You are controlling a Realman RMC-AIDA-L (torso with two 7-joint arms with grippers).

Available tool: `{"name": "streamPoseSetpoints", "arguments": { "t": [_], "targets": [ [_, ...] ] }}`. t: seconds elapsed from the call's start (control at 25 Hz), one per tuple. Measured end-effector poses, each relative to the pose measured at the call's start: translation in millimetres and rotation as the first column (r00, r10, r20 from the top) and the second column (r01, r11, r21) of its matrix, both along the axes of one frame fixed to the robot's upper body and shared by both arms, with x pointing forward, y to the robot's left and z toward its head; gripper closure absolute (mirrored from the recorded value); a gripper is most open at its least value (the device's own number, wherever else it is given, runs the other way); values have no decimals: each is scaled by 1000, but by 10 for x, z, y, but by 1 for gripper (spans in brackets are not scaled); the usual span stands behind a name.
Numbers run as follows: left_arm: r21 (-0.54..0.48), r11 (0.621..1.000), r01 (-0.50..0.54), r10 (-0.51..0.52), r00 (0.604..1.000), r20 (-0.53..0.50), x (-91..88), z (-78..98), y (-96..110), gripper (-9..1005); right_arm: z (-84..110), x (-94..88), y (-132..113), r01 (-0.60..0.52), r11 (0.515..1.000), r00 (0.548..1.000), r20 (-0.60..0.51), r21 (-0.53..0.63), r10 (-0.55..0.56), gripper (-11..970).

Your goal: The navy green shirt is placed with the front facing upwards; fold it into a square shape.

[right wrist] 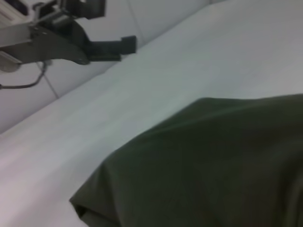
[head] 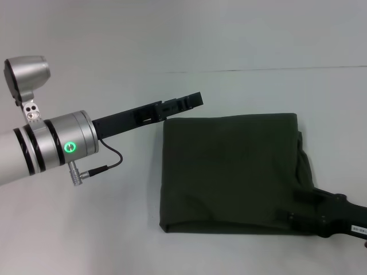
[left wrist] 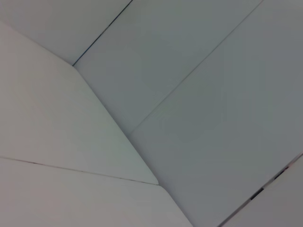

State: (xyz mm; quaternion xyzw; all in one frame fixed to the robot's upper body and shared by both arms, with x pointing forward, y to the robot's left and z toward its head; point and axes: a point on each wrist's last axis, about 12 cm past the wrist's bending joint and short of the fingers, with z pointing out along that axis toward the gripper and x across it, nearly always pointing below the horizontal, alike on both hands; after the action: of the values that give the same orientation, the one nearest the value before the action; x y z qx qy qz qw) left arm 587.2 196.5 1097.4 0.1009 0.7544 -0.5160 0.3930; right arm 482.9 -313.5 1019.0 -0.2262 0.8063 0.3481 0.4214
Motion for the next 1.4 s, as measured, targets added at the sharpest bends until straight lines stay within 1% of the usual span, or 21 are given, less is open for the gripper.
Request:
{"name": "streamPoseSetpoints", "arguments": {
  "t": [0.24,0.32,0.4,0.48,0.6,0.64,0.68,0.72,0.84,0.96,1.12,1.28,1.4],
  "targets": [
    [13,1000,3,-3,1000,-2,-4,-15,7,75,-43,-85,-147,106,994,994,-8,17,-106,36],
    [23,1000,4,-4,1000,-4,-4,-24,12,75,-50,-100,-167,119,993,993,-7,18,-119,36],
    [32,999,2,-1,1000,-14,0,-34,23,75,-20,-113,-167,111,993,993,24,35,-112,37],
    [45,999,3,-1,999,-45,-1,-51,44,75,41,-118,-154,92,993,993,74,68,-97,37],
    [79,997,12,0,989,-146,7,-63,115,75,156,-112,-149,69,989,985,151,128,-89,36],
    [104,994,23,-3,982,-191,11,-65,142,76,186,-109,-159,68,988,981,169,141,-92,36],
    [167,985,49,0,960,-280,20,-74,206,76,215,-108,-170,67,986,978,186,151,-95,36],
    [167,985,49,0,960,-280,20,-74,206,76,236,-103,-185,70,985,975,199,156,-101,35],
    [255,963,85,26,914,-406,34,-82,291,76,271,-83,-207,73,984,970,220,161,-108,36],
    [307,945,112,55,872,-486,53,-86,297,75,287,-65,-216,74,984,967,230,159,-110,37],
    [302,946,118,52,864,-501,57,-107,235,76,312,-37,-216,72,984,964,243,162,-111,36],
    [292,947,132,45,847,-529,43,-192,121,77,333,-12,-223,68,985,962,250,159,-107,37],
    [290,948,132,44,846,-531,35,-227,57,77,351,17,-216,62,985,961,256,159,-102,36]
  ]
}}
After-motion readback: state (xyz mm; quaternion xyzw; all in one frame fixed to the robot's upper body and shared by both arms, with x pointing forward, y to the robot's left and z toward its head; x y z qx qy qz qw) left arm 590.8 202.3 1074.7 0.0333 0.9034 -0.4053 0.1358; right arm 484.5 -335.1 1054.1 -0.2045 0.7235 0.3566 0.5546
